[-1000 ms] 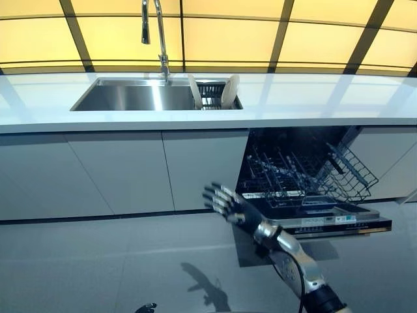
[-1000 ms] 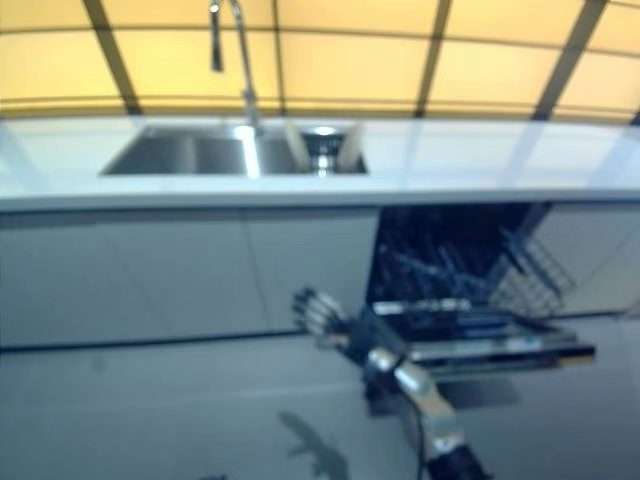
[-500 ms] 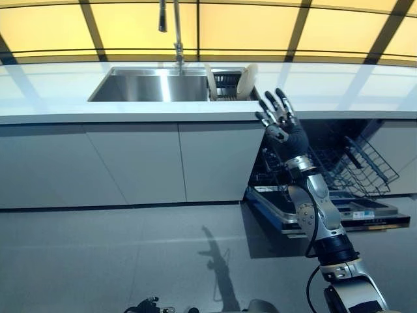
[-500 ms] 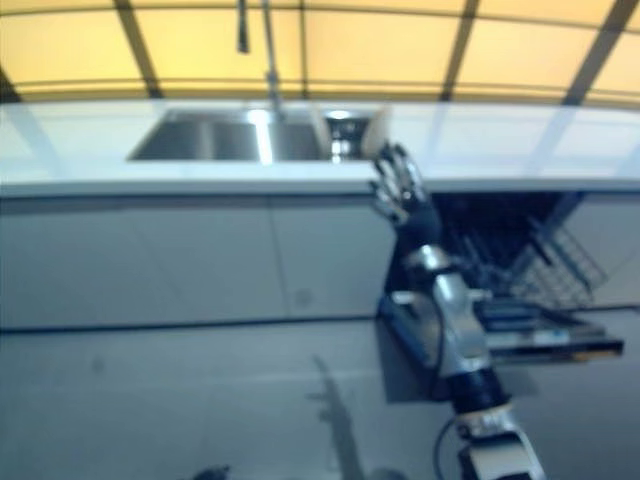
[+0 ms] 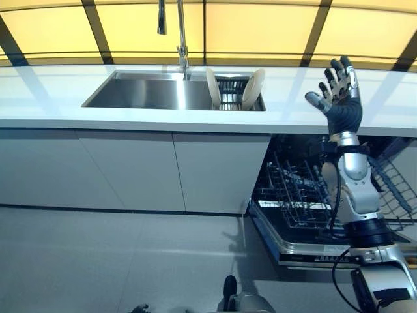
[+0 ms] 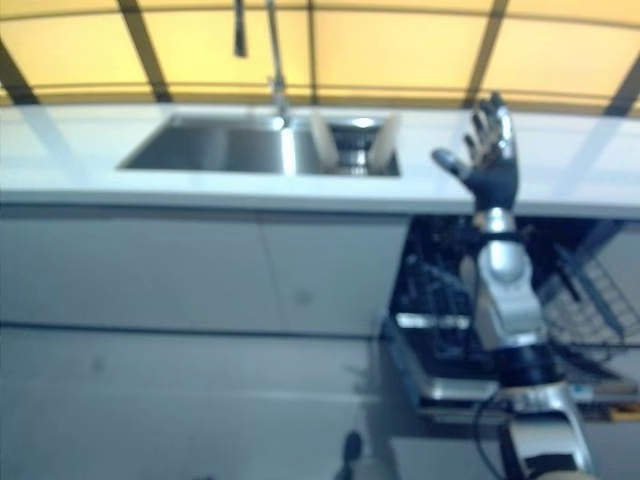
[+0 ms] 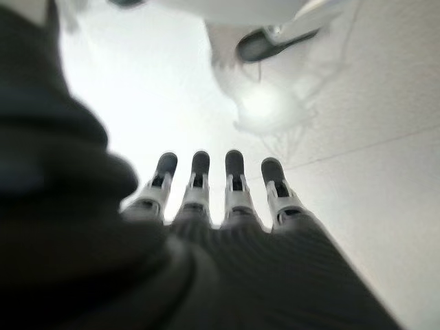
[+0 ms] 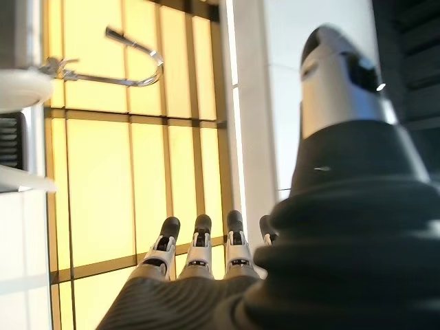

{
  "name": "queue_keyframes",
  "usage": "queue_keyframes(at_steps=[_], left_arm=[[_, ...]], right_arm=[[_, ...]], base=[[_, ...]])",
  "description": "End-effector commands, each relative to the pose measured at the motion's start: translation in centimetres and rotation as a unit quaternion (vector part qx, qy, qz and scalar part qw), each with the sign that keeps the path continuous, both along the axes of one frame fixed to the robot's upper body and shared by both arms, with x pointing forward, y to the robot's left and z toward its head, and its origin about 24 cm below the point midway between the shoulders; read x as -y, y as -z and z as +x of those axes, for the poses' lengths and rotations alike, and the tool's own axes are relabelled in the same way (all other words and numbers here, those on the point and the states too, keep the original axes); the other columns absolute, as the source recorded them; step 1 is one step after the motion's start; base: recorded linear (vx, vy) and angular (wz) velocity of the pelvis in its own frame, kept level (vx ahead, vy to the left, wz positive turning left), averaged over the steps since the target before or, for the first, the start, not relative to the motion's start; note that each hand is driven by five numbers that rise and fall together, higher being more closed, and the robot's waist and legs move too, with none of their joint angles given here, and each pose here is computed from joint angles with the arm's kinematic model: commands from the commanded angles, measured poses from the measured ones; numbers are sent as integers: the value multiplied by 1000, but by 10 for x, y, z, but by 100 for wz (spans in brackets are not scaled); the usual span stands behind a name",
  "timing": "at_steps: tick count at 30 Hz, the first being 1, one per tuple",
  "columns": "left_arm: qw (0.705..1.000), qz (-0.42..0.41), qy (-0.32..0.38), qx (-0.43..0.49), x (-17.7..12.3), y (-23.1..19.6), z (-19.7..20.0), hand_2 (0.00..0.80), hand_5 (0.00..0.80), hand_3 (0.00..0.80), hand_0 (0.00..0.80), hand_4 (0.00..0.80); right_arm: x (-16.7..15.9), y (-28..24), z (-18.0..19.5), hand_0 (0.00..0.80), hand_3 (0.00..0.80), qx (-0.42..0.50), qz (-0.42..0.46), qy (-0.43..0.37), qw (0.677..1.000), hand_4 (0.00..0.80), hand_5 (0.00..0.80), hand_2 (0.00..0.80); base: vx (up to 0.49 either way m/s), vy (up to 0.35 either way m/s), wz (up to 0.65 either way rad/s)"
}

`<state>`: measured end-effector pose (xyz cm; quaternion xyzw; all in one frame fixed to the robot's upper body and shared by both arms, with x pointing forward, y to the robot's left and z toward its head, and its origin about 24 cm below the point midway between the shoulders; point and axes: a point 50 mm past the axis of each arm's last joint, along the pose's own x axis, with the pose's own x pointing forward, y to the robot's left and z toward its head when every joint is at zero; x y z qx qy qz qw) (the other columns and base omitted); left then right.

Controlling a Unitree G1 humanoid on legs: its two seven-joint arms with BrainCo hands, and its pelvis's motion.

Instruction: Take plates into dishwasher

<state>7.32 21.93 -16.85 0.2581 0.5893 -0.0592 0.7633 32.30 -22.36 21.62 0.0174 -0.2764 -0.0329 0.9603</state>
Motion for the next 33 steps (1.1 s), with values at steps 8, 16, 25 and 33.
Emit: queue_keyframes(at_steps=[8, 16, 25, 33], left_arm=[[997, -31, 35, 58, 48, 1, 10, 0, 0, 0, 0, 0], [993, -11, 51, 107, 59, -9, 46, 0, 0, 0, 0, 0], [992, -23, 24, 121, 21, -9, -3, 0, 0, 0, 0, 0], [992, -23, 64, 109, -14, -14, -26, 0, 0, 0, 0, 0]], right_arm=[[-50, -56, -10, 0, 0, 112, -46, -100, 988, 0, 0, 0], [-61, -85, -5, 0, 0, 138, -52, -60, 987, 0, 0, 0], [-23, -77, -13, 0, 0, 127, -73, -23, 989, 0, 0, 0], [27, -55, -35, 0, 0, 108, -57, 54, 991, 0, 0, 0]], base=[[303, -274, -20], [286, -45, -4], [338, 194, -33], [429, 404, -19]])
